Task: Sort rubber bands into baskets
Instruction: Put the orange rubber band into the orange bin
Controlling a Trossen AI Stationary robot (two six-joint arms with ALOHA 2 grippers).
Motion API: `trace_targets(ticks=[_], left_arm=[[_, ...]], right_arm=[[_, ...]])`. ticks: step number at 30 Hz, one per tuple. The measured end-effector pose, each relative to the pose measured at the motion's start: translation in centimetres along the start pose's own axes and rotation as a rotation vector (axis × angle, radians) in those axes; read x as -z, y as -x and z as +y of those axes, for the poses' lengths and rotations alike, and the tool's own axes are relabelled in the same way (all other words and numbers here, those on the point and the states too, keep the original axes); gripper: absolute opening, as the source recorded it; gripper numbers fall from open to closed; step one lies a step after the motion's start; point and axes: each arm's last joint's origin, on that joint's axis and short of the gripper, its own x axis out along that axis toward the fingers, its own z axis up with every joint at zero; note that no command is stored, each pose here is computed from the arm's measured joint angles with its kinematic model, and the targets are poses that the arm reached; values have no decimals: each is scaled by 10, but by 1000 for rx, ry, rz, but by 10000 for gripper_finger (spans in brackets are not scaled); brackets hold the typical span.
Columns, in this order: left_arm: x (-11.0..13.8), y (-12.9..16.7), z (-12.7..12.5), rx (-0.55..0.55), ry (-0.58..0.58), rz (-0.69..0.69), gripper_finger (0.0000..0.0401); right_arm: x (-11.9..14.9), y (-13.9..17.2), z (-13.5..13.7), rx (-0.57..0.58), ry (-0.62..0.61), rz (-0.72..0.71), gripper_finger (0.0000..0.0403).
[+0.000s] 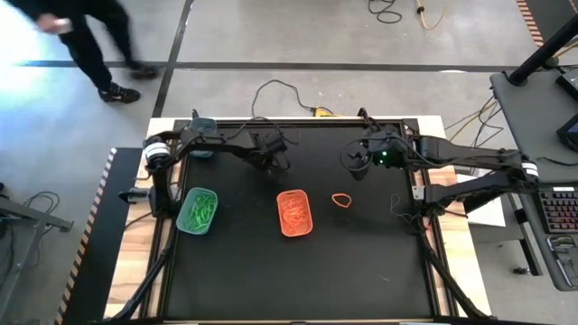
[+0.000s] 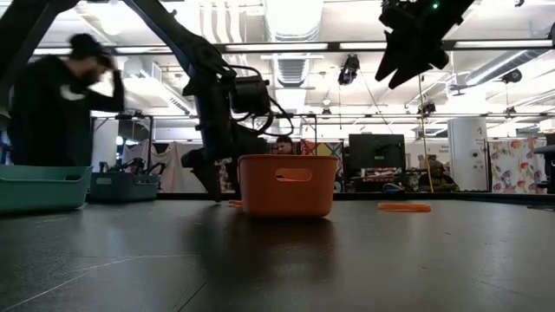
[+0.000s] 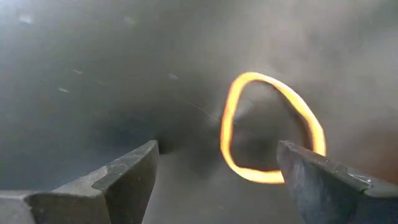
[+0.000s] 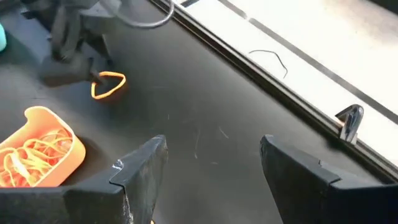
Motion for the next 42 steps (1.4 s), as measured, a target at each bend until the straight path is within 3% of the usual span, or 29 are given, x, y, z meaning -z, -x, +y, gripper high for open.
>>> trace_targets(ticks=[6,11,16,24,29,31,36,42], left_arm=[[11,-8,-16,-37,-16,20,311],[17,-19,-17,-92,42,72,299],[17,-22,-13,-119,115,79,216],[17,-17,-11,-128,202,68,26],[16,-2,-12,-95,187,46,12],[17,9,-13,-82,165,53,6],[13,60,-31,34,29,-95,1],[32,99,-76,241,-325,-289,0]], right_arm=[[1,-9,4,12,-36,32,249],[2,-10,4,6,-25,44,249],[1,-2,2,-26,4,30,249],[2,5,-1,-44,42,26,249],[4,6,-1,-82,2,51,249],[4,7,0,-103,-25,60,249],[4,5,1,-108,-110,69,249],[-2,1,5,-128,-236,30,249]])
